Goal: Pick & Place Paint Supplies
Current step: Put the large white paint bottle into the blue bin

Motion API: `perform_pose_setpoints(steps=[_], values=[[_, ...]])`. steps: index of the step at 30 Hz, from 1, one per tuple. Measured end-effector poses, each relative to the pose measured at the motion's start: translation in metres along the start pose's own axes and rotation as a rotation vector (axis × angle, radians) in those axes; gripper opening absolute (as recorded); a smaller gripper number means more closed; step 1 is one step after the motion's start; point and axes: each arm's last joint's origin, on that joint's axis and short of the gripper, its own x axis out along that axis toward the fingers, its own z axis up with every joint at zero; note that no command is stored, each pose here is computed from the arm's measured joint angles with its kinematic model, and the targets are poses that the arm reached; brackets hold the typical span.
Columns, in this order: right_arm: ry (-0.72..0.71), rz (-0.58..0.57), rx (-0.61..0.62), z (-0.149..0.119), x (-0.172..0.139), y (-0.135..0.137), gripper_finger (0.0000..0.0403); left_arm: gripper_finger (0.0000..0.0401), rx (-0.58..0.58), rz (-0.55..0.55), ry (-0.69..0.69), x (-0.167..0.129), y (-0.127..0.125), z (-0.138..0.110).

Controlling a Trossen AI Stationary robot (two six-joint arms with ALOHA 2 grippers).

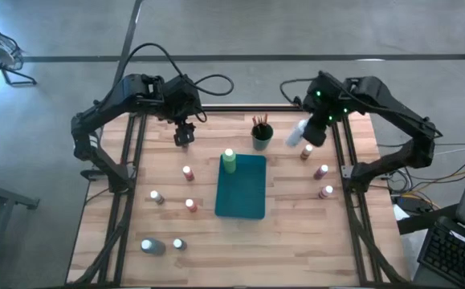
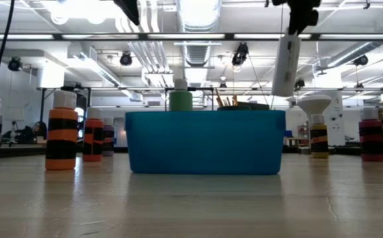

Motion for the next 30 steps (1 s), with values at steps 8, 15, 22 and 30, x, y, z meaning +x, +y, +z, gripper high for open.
perform_pose_setpoints(steps=[8, 15, 22, 30], values=[[0.015, 0.091, -0.116, -0.006, -0.006, 0.05, 0.0114, 0.0262, 0.0, -0.001, 0.003, 0.0, 0.0, 0.0], [0.027, 0.146, -0.149, -0.016, -0.01, 0.078, 0.0114, 0.0262, 0.0, -0.002, 0.009, 0.0, 0.0, -0.001], [0.04, 0.165, -0.152, -0.019, -0.009, 0.091, 0.0114, 0.0262, -0.002, -0.002, 0.009, 0.0, 0.0, -0.001], [0.077, 0.146, -0.309, 0.015, 0.043, 0.118, 0.0114, 0.0262, -0.005, 0.009, 0.002, 0.0, 0.001, 0.0]])
